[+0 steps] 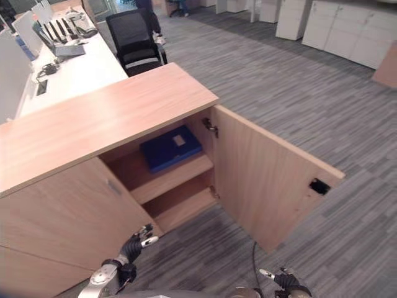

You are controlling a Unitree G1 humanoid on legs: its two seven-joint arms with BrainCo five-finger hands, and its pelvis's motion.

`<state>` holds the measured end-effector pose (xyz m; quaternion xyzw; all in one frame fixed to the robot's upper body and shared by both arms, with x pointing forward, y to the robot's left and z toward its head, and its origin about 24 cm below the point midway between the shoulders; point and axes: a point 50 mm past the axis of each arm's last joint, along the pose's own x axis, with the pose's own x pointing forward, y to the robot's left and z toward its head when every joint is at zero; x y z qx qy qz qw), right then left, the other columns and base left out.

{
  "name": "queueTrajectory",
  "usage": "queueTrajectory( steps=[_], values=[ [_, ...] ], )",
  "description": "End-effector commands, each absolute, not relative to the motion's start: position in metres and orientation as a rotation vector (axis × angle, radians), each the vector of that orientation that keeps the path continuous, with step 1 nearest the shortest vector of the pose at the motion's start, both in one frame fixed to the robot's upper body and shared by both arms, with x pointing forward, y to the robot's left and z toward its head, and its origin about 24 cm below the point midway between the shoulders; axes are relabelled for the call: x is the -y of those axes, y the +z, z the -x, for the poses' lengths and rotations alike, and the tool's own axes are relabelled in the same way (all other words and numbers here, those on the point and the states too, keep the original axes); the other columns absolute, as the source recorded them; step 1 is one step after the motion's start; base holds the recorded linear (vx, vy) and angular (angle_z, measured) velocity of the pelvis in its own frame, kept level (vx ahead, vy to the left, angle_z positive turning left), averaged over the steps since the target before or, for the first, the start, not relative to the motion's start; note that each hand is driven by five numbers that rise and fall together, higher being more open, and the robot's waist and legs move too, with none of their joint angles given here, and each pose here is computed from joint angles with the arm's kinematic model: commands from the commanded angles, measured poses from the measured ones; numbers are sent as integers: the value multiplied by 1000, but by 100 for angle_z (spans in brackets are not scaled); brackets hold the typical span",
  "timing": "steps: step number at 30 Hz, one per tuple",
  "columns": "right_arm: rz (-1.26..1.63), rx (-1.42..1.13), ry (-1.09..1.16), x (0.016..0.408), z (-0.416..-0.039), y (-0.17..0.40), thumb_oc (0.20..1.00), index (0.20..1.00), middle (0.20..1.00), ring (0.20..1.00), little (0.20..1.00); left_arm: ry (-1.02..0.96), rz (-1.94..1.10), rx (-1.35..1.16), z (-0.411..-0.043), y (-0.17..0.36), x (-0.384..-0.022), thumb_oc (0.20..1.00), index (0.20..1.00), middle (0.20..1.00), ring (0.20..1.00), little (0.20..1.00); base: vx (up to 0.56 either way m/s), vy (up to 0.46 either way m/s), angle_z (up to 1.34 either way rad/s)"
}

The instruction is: Put the empty folder in the office cabinet

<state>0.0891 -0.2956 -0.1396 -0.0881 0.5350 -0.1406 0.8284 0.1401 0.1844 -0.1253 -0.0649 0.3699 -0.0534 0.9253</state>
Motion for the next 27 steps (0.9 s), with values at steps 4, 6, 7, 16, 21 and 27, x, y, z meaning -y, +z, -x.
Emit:
queueTrajectory(
  steps=[4,6,7,16,21,27],
  values=[
    [210,-1036,-317,297,-116,-131,1000,1000,1000,1000,1000,-76,83,-717,-163,-119,-196,1000,1000,1000,1000,1000,-3,-278,15],
    [214,-1037,-332,303,-114,-129,1000,1000,1000,1000,1000,-69,74,-744,-159,-123,-199,1000,1000,1000,1000,1000,-14,-307,32],
    [221,-1032,-331,305,-116,-128,1000,1000,1000,1000,1000,-62,64,-763,-156,-125,-201,1000,1000,1000,1000,1000,-16,-308,2],
    [217,-999,-323,304,-129,-124,1000,1000,1000,1000,1000,-32,4,-921,-124,-144,-213,1000,1000,1000,1000,1000,34,-157,-16],
    [178,-966,-380,313,-135,-118,1000,1000,1000,1000,1000,-21,-61,-1025,-104,-151,-228,1000,1000,1000,1000,1000,74,-5,12],
    [212,-827,-445,344,-175,-83,1000,1000,1000,1000,1000,-38,-126,-1101,-83,-154,-241,1000,1000,1000,1000,1000,26,21,2]
  ],
)
